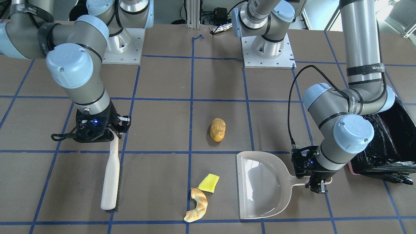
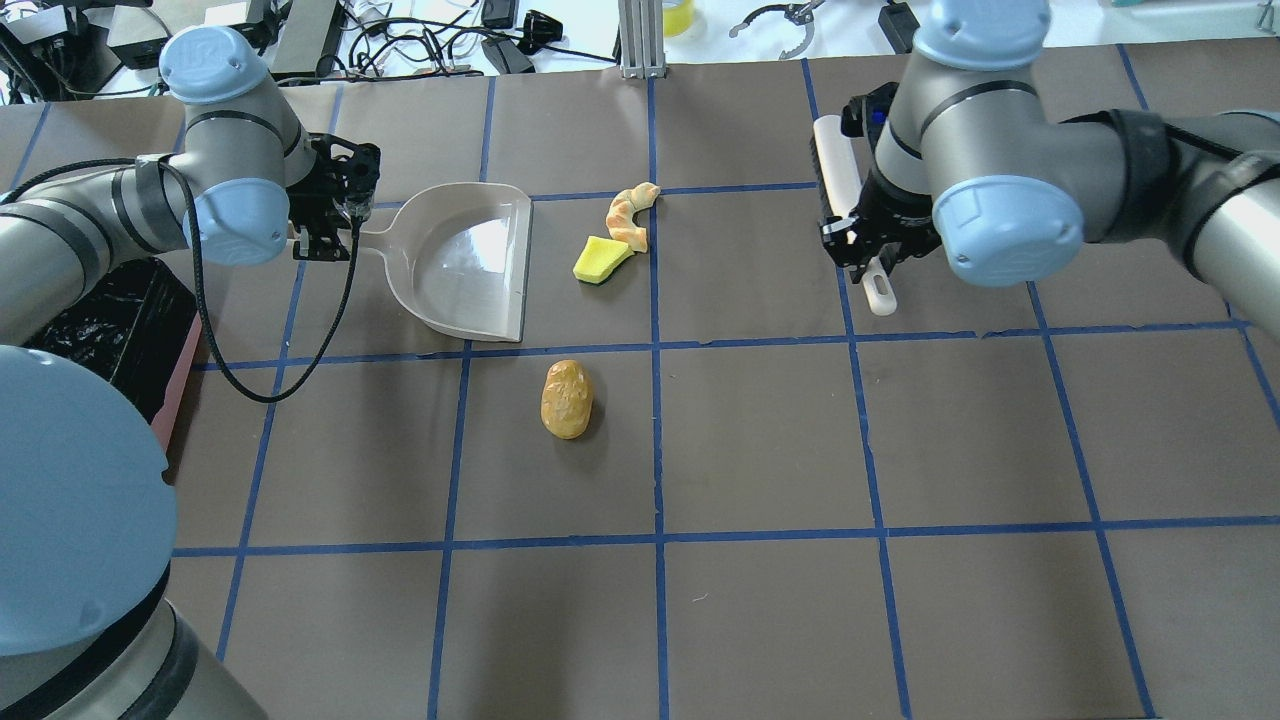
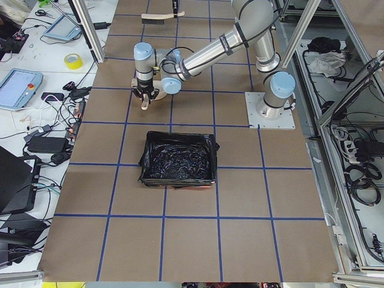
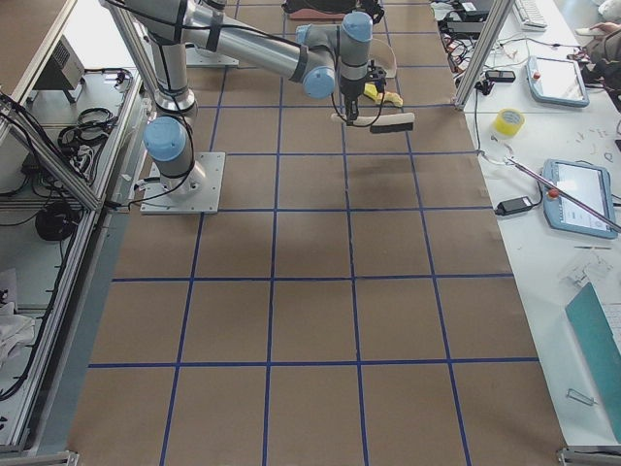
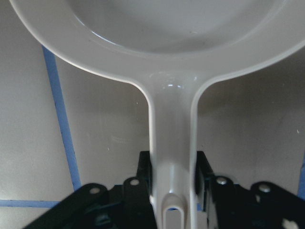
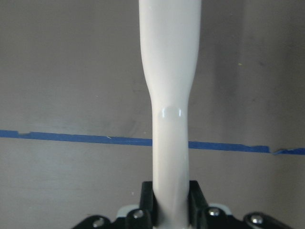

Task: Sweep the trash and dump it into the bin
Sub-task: 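Lift the white brush with the right gripper and carry it toward the sponge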

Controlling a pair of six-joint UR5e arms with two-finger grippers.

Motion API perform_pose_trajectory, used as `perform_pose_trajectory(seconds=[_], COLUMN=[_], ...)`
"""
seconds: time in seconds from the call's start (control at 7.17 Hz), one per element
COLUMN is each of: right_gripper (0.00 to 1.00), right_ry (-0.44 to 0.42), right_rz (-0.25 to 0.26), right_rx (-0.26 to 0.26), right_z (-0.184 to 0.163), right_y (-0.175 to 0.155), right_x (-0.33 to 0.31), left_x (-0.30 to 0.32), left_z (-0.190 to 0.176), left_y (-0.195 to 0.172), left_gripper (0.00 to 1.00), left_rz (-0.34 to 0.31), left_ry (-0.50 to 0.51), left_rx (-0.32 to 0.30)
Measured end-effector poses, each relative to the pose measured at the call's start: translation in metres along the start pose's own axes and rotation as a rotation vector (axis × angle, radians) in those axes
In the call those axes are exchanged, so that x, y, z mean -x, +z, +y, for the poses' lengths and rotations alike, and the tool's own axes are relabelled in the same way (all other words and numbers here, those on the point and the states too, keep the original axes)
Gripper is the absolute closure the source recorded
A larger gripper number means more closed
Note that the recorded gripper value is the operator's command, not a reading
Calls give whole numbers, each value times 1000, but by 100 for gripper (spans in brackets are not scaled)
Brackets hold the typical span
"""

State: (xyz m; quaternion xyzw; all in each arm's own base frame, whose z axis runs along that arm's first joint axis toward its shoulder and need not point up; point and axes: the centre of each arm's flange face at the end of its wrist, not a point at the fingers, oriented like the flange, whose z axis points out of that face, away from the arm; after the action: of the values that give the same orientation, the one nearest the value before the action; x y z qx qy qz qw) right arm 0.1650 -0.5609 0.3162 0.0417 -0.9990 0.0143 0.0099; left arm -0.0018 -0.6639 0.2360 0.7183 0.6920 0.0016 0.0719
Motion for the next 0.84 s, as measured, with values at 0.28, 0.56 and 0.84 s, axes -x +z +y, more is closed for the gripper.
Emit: perform_pose_trajectory(seconds=[0.28, 0.56, 0.84], right_gripper=[100, 100, 100], right_ry=[14, 45, 34], right_rz=[-8, -27, -31], right_rx=[45, 70, 63], right_z=[-28, -43, -59], right_y=[28, 39, 49], right_x=[48, 90, 120], left_x=[0, 0, 0], left_z=[0, 0, -2], left_y=[0, 1, 1], left_gripper=[100, 100, 100], left_rz=[3, 3, 5], left_ry=[-5, -5, -4], left_rx=[12, 13, 13])
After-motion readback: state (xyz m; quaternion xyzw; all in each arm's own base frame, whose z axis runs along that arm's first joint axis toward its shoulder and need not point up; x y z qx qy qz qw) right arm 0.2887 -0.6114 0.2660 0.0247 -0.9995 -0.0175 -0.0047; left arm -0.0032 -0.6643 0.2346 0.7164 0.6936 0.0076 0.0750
